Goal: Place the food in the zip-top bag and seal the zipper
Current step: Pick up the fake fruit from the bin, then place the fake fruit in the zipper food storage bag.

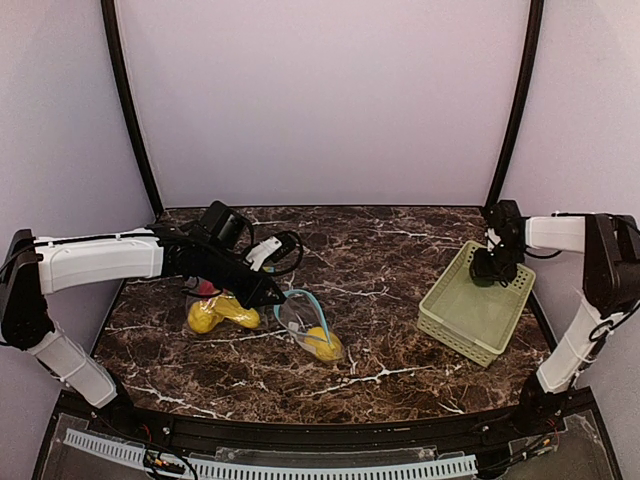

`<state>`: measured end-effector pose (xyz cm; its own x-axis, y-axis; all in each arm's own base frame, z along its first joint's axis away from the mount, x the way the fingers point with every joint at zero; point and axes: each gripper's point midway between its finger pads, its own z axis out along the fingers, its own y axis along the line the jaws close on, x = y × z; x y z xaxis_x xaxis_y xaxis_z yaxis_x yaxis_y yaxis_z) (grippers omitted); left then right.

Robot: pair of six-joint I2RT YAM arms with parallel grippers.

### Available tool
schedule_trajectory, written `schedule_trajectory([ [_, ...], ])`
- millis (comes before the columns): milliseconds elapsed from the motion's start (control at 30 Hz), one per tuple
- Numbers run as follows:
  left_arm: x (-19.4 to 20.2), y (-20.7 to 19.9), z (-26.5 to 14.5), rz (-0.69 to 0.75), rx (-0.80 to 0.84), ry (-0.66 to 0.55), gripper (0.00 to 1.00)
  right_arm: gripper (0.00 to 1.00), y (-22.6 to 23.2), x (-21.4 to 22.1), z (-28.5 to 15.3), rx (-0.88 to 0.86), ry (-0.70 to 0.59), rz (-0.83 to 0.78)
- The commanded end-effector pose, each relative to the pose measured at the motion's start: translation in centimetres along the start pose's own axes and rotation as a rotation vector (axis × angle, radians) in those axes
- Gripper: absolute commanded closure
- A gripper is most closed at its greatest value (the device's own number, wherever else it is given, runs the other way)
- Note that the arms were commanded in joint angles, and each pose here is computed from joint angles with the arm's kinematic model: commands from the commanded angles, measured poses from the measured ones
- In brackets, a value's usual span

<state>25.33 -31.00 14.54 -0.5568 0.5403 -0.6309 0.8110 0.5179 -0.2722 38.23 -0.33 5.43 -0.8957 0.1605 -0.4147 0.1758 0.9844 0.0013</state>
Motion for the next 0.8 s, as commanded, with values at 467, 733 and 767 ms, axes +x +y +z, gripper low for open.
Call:
schedule_trajectory([
  [467,-0.5,-1.0,-0.6,-0.023,0.050,-0.012,0.99,0.54,12.7,7.8,-20.3,-0.444,-0.136,-0.128],
  [733,-0.5,-1.0,-0.6,-0.030,0.049,-0.016,0.99,0.54,23.7,13.2,-23.6,-0.593,-0.071,-0.310],
  [767,-0.4,-1.0,-0.6,-0.031,0.049,-0.016,0.99,0.54,25.2,13.9,-23.9,-0.604,-0.064,-0.336],
])
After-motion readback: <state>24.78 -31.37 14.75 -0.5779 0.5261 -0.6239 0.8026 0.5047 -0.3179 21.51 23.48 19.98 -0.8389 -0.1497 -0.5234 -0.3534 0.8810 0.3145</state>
